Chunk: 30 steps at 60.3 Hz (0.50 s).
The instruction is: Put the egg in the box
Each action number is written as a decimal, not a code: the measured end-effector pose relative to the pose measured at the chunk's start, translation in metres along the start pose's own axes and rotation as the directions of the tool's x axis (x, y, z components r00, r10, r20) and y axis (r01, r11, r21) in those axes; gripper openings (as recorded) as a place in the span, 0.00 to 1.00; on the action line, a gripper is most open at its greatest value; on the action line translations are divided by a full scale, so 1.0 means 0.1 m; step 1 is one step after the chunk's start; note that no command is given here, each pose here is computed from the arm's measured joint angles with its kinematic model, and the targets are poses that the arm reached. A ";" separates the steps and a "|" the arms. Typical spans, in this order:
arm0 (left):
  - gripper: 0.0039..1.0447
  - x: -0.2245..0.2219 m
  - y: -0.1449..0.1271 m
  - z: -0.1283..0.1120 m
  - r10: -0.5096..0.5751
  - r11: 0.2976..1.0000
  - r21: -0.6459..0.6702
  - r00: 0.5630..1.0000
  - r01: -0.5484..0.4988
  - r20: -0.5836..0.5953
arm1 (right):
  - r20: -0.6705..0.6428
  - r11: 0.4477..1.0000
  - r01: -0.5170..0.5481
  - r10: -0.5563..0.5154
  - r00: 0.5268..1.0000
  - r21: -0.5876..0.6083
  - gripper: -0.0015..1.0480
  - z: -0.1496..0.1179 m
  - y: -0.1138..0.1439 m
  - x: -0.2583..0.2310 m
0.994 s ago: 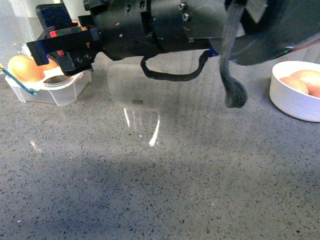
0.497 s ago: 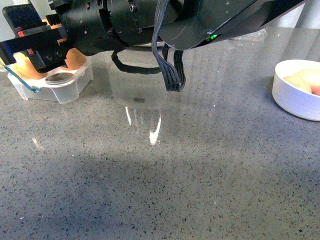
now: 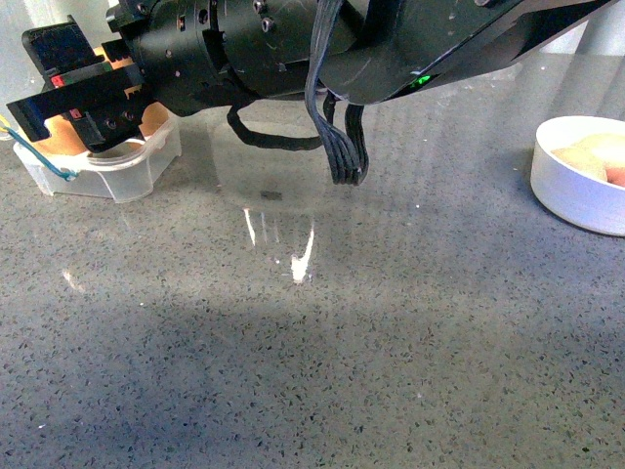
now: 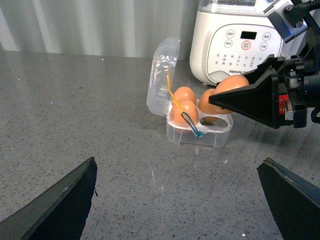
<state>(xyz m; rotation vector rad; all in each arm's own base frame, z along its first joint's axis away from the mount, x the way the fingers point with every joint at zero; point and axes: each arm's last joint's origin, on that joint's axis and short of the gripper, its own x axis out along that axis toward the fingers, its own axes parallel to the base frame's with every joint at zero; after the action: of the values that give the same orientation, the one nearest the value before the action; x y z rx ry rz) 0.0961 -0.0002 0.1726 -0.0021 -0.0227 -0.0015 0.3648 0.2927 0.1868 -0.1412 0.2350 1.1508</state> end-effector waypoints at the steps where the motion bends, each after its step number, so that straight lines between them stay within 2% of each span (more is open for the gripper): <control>1: 0.94 0.00 0.00 0.00 0.000 1.000 0.000 1.000 0.000 0.000 | -0.001 1.000 -0.001 0.001 1.000 0.001 0.46 0.00 0.00 0.00; 6: 0.94 0.00 0.00 0.00 0.000 1.000 0.000 1.000 0.000 0.000 | -0.008 1.000 -0.002 0.002 1.000 0.002 0.46 -0.02 0.00 0.01; 25: 0.94 0.00 0.00 0.00 0.000 1.000 0.000 1.000 0.000 0.000 | -0.012 1.000 -0.007 0.007 1.000 0.004 0.92 -0.03 0.00 0.01; 27: 0.94 0.00 0.00 0.00 0.000 1.000 0.000 1.000 0.000 0.000 | -0.012 1.000 -0.007 0.007 1.000 0.004 0.95 -0.03 0.00 0.01; 30: 0.94 0.00 0.00 0.00 0.000 1.000 0.000 1.000 0.000 0.000 | -0.012 1.000 -0.007 0.007 1.000 0.004 0.93 -0.03 0.00 0.01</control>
<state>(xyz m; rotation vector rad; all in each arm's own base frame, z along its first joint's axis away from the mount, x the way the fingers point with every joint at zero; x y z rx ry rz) 0.0961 -0.0002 0.1726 -0.0021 -0.0227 -0.0015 0.3648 0.2928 0.1835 -0.1440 0.2485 1.1567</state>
